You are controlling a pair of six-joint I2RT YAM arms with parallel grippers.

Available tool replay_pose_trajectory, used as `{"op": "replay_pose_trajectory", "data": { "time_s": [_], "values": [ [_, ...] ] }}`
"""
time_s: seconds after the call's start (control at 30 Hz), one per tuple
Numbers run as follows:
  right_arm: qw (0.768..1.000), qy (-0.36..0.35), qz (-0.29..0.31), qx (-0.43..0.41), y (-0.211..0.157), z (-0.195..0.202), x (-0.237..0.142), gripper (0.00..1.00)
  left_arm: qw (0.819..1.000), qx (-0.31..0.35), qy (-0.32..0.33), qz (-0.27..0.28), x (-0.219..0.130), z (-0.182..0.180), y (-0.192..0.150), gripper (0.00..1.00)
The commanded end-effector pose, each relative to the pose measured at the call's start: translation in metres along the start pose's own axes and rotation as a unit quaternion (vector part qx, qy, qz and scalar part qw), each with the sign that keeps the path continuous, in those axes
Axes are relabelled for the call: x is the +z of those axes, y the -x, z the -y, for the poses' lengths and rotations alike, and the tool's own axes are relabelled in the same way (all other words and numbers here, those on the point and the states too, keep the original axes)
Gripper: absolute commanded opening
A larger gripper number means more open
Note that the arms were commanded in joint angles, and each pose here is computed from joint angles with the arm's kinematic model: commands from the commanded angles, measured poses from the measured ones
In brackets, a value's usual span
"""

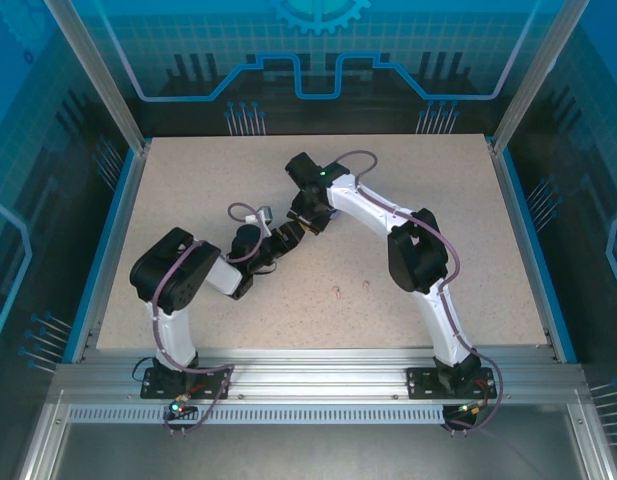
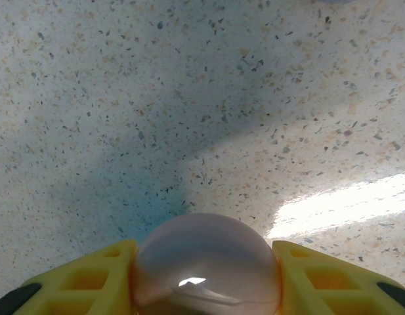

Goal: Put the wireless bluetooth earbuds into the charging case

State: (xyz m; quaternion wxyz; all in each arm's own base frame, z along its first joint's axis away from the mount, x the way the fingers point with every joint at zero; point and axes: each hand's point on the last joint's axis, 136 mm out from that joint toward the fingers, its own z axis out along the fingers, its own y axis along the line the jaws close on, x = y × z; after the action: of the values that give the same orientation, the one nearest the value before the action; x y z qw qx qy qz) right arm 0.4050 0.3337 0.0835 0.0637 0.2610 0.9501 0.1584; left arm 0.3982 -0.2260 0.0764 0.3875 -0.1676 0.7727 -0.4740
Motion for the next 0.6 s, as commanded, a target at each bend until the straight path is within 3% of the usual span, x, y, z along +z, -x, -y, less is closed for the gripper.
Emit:
{"op": "replay_pose_trajectory", "data": {
  "time_s": [0.0, 0.47, 0.57],
  "values": [
    [1.0, 0.008, -0.009, -0.001, -0.0071, -0.0085, 0.0007, 0.38, 1.0, 0.001, -0.02, 0.021, 0.0067, 0.0106, 0.0088, 0.5],
    [1.0, 0.01, -0.009, -0.004, -0.0099, -0.0103, -0.0003, 0.37, 0.999, -0.003, -0.019, 0.029, 0.0066, 0.0111, 0.0124, 0.25],
    [1.0, 0.017, -0.01, -0.005, -0.0101, -0.0138, -0.0025, 0.38, 0.999, -0.003, -0.019, 0.027, 0.0066, 0.0111, 0.0116, 0.13]
  ]
}}
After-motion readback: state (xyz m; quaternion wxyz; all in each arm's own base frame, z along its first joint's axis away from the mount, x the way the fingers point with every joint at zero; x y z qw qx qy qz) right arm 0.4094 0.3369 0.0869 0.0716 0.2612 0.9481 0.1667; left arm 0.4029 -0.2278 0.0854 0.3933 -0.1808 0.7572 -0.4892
